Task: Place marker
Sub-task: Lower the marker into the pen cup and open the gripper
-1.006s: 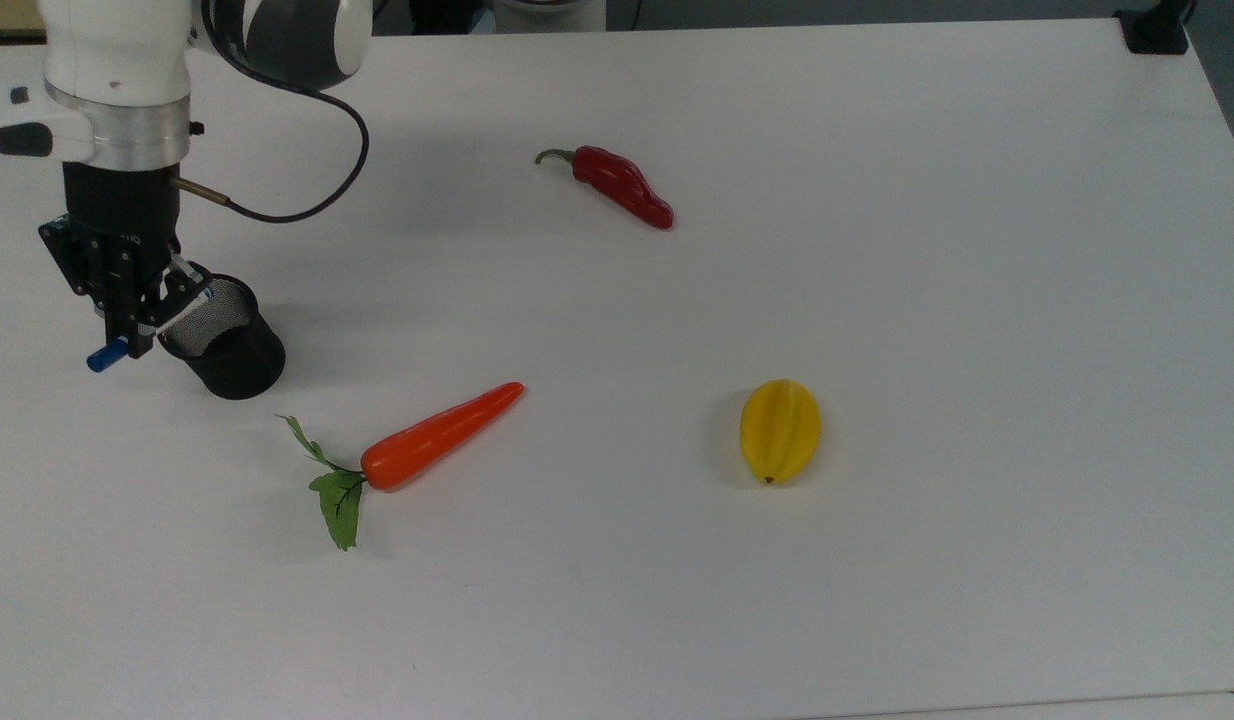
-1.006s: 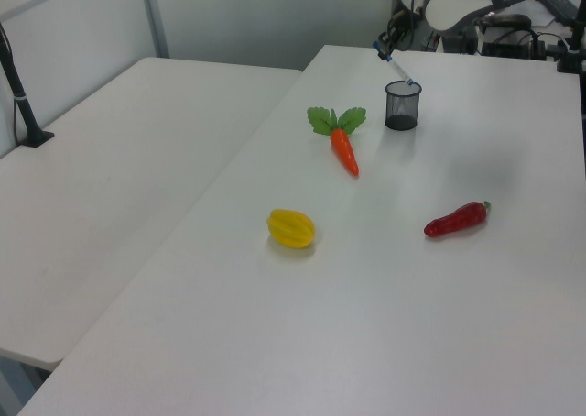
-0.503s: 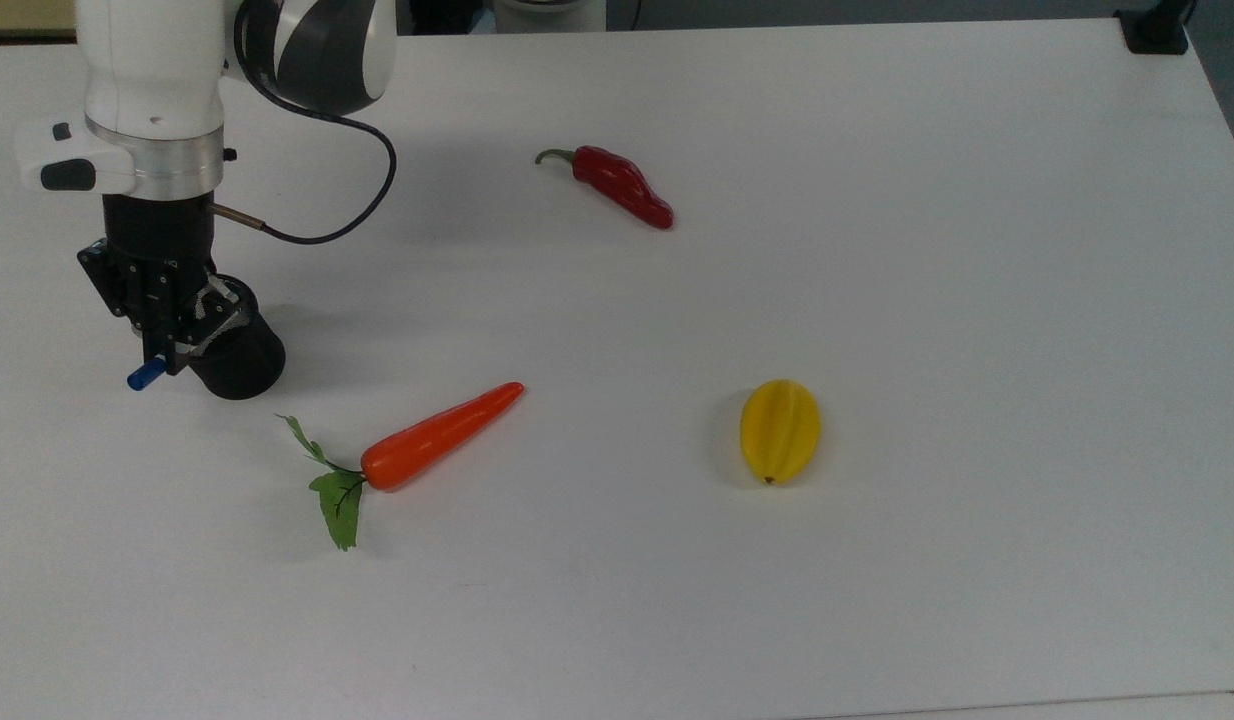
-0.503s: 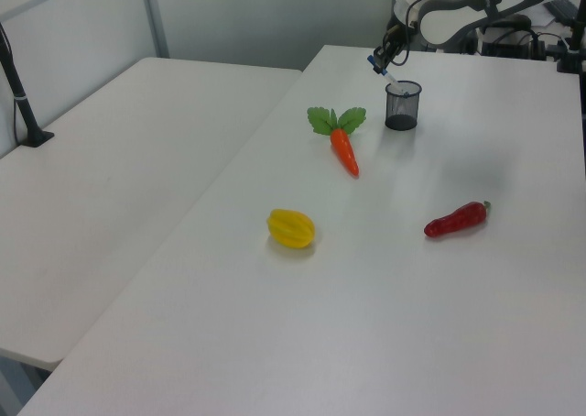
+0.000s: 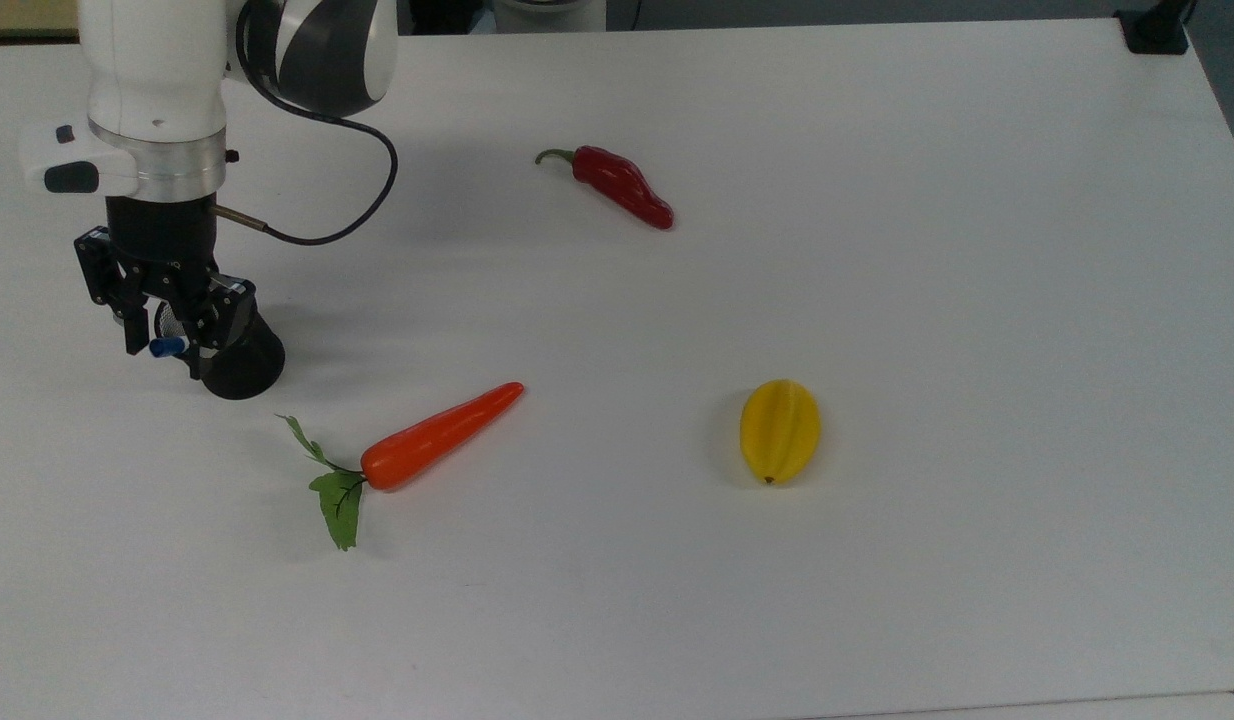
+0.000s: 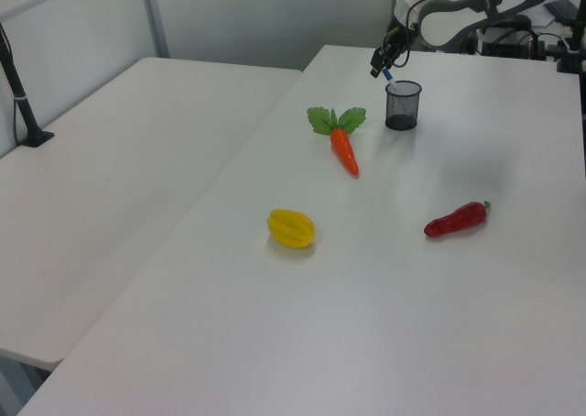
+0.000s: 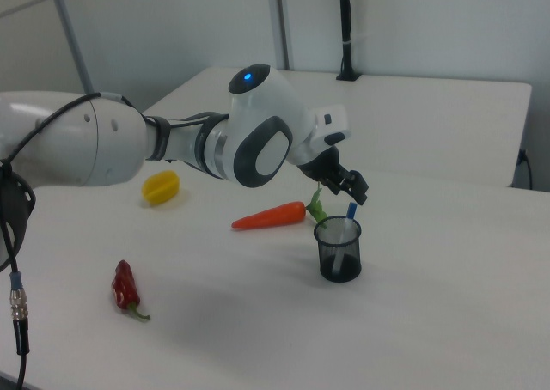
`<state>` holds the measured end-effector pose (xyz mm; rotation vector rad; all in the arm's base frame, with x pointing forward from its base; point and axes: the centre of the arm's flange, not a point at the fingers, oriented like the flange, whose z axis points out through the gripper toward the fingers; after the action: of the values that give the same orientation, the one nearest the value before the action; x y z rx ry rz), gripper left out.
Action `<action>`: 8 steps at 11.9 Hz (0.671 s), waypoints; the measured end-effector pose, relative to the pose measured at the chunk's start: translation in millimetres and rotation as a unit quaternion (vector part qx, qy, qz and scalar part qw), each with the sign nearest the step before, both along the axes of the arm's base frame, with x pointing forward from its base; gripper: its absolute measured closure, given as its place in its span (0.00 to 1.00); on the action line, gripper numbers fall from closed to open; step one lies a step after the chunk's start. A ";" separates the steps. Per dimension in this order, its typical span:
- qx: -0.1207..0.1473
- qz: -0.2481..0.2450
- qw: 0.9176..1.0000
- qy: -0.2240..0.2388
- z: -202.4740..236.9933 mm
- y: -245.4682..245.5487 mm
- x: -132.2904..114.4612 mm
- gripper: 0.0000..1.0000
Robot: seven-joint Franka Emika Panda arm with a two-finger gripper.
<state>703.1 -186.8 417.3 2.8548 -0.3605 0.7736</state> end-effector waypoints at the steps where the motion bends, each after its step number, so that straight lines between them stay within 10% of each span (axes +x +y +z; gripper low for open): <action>1: 0.000 0.000 1.000 0.000 0.0 0.3 0.1 0.22; 3: 0.000 0.006 1.000 -0.001 1.7 7.9 2.0 0.00; 8: 0.008 0.033 0.999 0.030 24.2 57.0 1.9 0.00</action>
<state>705.1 -129.8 441.5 2.9099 -0.2665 0.6970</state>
